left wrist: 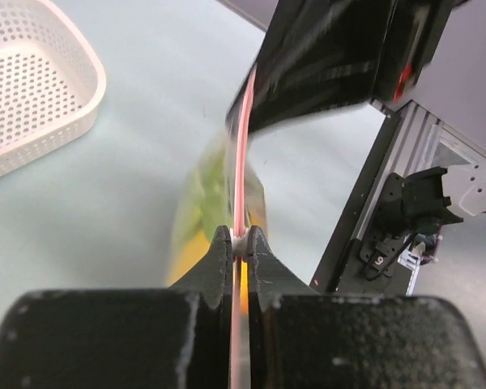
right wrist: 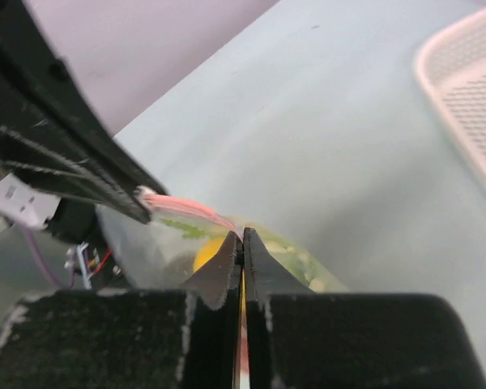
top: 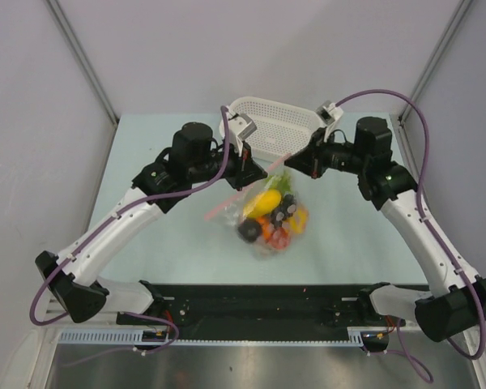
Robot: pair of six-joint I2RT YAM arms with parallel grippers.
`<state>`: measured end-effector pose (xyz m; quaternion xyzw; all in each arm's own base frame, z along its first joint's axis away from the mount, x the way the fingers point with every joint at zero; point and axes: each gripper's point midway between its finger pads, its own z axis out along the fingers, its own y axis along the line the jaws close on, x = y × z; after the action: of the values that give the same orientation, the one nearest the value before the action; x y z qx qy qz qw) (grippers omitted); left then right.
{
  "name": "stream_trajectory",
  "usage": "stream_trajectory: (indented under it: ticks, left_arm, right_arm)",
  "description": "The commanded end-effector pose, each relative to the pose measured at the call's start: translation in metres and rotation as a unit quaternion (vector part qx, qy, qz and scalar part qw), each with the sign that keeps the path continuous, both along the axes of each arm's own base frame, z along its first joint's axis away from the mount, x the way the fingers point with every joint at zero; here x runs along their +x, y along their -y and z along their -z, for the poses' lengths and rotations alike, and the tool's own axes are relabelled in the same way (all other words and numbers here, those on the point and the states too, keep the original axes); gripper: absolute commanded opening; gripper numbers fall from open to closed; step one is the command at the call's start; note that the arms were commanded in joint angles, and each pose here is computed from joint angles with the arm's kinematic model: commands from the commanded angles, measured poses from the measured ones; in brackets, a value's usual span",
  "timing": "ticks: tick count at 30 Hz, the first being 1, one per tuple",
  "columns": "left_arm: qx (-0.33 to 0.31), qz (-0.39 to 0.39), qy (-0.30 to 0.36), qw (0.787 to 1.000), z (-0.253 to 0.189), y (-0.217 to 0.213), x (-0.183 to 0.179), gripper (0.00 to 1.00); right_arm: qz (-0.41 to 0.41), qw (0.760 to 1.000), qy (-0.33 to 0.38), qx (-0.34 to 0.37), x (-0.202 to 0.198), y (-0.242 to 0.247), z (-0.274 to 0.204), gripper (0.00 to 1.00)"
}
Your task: Open the zip-top bag and remove the fake food
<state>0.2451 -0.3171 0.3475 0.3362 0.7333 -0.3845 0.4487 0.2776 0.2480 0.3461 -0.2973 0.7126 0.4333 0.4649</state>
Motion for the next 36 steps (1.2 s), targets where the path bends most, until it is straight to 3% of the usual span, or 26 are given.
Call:
stream_trajectory:
  ticks: [1, 9, 17, 21, 25, 28, 29, 32, 36]
  left_arm:
    - [0.015, -0.008, -0.035, 0.999, 0.015, -0.011, -0.016, 0.01]
    - [0.002, 0.003, -0.115, 0.993, 0.033, -0.030, -0.077, 0.00]
    - [-0.004, -0.010, -0.176, 0.984, 0.033, -0.069, -0.125, 0.00]
    - [-0.023, -0.007, -0.183, 0.983, 0.034, -0.074, -0.135, 0.00]
    - [-0.051, 0.013, -0.193, 0.980, 0.037, -0.054, -0.130, 0.00]
    - [-0.064, 0.019, -0.190, 0.979, 0.034, -0.037, -0.121, 0.00]
    - [-0.068, 0.020, -0.189, 0.979, 0.032, -0.034, -0.120, 0.00]
    - [-0.081, 0.025, -0.179, 0.980, 0.023, -0.025, -0.114, 0.00]
    - [-0.075, 0.028, -0.176, 0.981, 0.024, -0.022, -0.112, 0.00]
  right_arm:
    - [0.129, 0.989, 0.053, 0.051, 0.044, 0.047, -0.043, 0.00]
    - [0.099, 0.992, 0.054, 0.054, 0.073, 0.032, -0.030, 0.00]
    - [0.103, 0.993, -0.003, 0.064, 0.088, 0.000, -0.004, 0.00]
    - [0.063, 0.995, -0.023, 0.070, 0.086, -0.034, 0.002, 0.00]
    - [0.032, 0.994, -0.096, 0.032, 0.066, -0.057, 0.016, 0.00]
    - [0.076, 0.988, -0.133, 0.002, 0.054, -0.046, 0.016, 0.38]
    - [0.110, 0.984, -0.136, -0.009, 0.055, -0.036, 0.017, 0.61]
    - [0.159, 0.971, -0.171, -0.050, 0.036, -0.011, 0.020, 0.82]
    - [0.196, 0.957, -0.200, -0.070, 0.010, 0.013, 0.015, 0.83]
